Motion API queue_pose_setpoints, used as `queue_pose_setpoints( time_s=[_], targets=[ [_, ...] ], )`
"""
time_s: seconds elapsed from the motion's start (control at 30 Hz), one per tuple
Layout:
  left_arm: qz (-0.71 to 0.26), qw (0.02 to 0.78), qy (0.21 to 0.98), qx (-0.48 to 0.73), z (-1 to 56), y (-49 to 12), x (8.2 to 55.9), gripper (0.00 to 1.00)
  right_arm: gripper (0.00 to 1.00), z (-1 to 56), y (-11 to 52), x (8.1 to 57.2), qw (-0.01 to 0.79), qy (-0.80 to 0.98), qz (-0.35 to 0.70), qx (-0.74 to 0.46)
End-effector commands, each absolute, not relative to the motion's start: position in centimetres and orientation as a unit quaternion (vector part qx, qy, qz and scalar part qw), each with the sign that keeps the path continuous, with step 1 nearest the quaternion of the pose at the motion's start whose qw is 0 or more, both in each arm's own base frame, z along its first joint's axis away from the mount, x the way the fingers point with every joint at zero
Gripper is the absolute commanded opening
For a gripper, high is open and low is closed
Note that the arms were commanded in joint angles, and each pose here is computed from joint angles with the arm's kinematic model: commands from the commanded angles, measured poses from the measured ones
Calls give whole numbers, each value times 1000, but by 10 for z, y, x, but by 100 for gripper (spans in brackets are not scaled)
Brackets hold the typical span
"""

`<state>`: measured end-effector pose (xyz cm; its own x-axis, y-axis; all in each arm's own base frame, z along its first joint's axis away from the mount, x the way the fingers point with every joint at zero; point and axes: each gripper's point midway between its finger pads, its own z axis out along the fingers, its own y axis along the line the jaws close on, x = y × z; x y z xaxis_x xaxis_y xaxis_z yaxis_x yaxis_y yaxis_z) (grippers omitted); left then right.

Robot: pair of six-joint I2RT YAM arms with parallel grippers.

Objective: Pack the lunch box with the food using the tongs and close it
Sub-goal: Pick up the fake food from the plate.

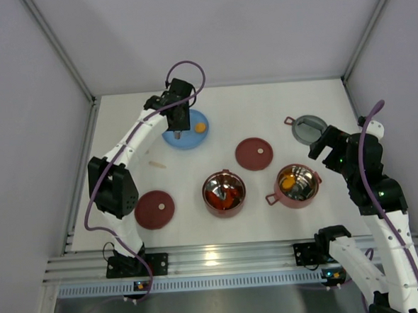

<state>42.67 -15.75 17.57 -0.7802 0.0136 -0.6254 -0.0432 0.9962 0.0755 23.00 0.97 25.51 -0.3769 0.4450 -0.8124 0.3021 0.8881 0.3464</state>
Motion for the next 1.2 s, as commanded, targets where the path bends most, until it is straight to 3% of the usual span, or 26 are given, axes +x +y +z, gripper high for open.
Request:
queue_pose_setpoints(
  time_s=[0.0, 0.27, 0.53, 0.87, 1.17],
  targets=[
    [29, 361, 932, -12, 192, -163, 443, 48, 99, 260, 8, 234, 522, 820, 69, 223],
    [31, 352, 935, -10, 184, -163, 443, 44, 100, 257, 7, 234, 520, 822, 67, 224],
    [31, 349, 937, -11, 184, -161, 443, 31, 99, 256, 8, 233, 520, 822, 68, 223],
    [19, 362, 932, -11, 209, -160, 435, 6, 100, 256, 8, 232, 520, 822, 69, 223],
    [8, 383, 924, -13, 238, -155, 424, 0, 100, 255, 9, 233, 519, 821, 73, 225]
  ],
)
